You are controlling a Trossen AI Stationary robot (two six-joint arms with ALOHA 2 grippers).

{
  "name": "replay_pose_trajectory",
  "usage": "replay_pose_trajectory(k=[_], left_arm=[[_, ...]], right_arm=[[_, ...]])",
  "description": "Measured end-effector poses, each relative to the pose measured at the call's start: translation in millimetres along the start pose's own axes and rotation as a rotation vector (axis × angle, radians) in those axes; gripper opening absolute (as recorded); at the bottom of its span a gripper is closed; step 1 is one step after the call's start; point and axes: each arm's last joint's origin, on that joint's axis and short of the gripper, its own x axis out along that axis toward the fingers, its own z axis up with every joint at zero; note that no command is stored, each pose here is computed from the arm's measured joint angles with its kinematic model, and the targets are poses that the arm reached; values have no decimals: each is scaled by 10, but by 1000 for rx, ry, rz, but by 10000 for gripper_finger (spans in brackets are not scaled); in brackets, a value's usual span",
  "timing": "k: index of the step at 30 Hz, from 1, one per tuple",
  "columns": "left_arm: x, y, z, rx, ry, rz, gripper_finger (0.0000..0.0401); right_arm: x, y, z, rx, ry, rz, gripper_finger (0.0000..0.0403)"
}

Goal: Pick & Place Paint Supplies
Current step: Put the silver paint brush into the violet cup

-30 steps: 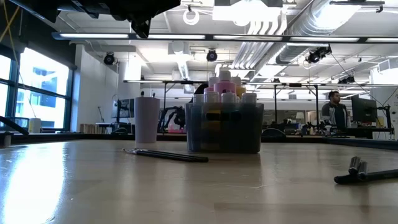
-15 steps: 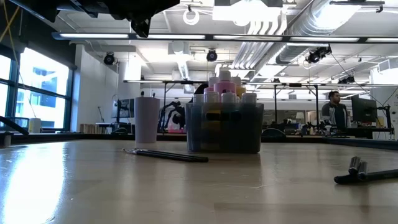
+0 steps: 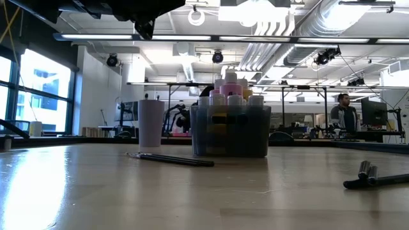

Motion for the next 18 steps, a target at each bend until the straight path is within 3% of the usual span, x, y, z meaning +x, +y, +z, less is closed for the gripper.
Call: replay_pose_trajectory(k=[10,18], left_arm=[[-1,-1,6,-4,-5,-3,7],[-1,-7,2,-2,-1,-29,24]], right_arm=[[0,-7,0,-8,-1,-24,15],[0,-6,0,-8,-1,-22,8]])
